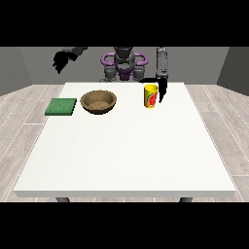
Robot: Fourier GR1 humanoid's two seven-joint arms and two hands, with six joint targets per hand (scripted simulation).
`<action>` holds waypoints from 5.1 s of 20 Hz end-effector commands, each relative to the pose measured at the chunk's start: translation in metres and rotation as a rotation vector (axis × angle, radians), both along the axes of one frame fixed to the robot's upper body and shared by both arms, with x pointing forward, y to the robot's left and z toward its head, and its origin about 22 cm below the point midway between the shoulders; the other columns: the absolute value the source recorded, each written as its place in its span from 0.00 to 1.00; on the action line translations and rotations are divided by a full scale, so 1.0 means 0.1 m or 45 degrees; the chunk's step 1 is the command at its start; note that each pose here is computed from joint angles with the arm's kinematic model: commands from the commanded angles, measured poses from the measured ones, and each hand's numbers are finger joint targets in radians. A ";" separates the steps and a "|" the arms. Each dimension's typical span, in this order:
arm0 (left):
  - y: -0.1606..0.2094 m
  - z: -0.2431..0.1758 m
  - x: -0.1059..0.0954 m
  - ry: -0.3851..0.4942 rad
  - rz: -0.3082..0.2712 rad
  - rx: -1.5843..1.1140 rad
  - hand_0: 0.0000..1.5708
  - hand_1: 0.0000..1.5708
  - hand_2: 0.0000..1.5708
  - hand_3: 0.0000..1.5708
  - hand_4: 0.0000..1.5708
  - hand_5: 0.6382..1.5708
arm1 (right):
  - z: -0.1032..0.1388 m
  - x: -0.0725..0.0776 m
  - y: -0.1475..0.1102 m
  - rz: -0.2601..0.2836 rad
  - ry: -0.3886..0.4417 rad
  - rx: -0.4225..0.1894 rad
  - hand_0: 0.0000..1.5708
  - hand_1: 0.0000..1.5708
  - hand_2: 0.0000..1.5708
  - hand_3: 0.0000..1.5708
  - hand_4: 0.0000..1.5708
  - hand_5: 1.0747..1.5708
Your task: Pick the cup and pour the ball into the bowl, then pick the bowl and place it on the pad
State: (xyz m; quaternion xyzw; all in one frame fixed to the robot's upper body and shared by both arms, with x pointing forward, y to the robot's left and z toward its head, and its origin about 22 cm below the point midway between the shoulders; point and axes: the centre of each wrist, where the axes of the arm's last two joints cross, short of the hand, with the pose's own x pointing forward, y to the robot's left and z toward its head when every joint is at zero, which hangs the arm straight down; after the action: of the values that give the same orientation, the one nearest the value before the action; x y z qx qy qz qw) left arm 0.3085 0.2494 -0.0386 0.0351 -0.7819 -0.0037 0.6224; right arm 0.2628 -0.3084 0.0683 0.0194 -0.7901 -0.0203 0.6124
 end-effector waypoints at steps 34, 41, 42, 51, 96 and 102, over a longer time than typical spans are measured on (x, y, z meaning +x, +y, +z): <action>-1.03 -0.05 0.59 0.014 0.186 1.424 0.86 0.86 1.00 1.00 0.93 0.96 | -0.38 0.01 -0.83 -0.043 0.324 0.068 0.00 0.00 0.00 0.05 0.43 0.98; -1.58 0.09 0.60 0.020 0.132 1.695 0.87 0.87 1.00 1.00 0.93 0.96 | -0.32 0.06 -1.14 -0.038 0.336 0.089 0.00 0.00 0.00 0.00 0.43 0.97; -1.79 0.49 0.79 -0.037 0.153 1.746 0.87 0.87 1.00 1.00 0.94 0.96 | -0.43 0.03 -1.21 -0.080 0.318 0.101 0.00 0.00 0.00 0.00 0.44 0.97; -2.07 0.84 0.94 -0.115 0.307 2.310 0.92 0.92 1.00 1.00 0.69 1.00 | -0.49 0.13 -1.02 0.007 0.365 0.065 0.00 0.00 0.00 0.19 0.45 0.97; 0.71 2.61 0.84 -0.069 -0.170 0.133 0.00 0.00 0.00 0.00 0.63 0.99 | -1.42 0.17 -0.31 -0.273 0.376 0.258 0.00 0.00 0.00 0.00 0.44 0.99; 1.20 2.86 0.68 -0.120 -0.104 0.143 0.00 0.00 0.00 0.00 0.64 0.96 | -1.28 0.50 -0.24 -0.243 0.317 0.270 0.00 0.00 0.00 0.00 0.36 0.98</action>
State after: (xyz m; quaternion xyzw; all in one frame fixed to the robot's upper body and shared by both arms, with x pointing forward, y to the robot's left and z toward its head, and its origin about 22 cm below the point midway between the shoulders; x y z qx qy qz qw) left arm 0.3860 0.3448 0.2293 0.0316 -0.8012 -0.0787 0.5924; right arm 0.2938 -0.3340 -0.0673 -0.0033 -0.6924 -0.1683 0.7016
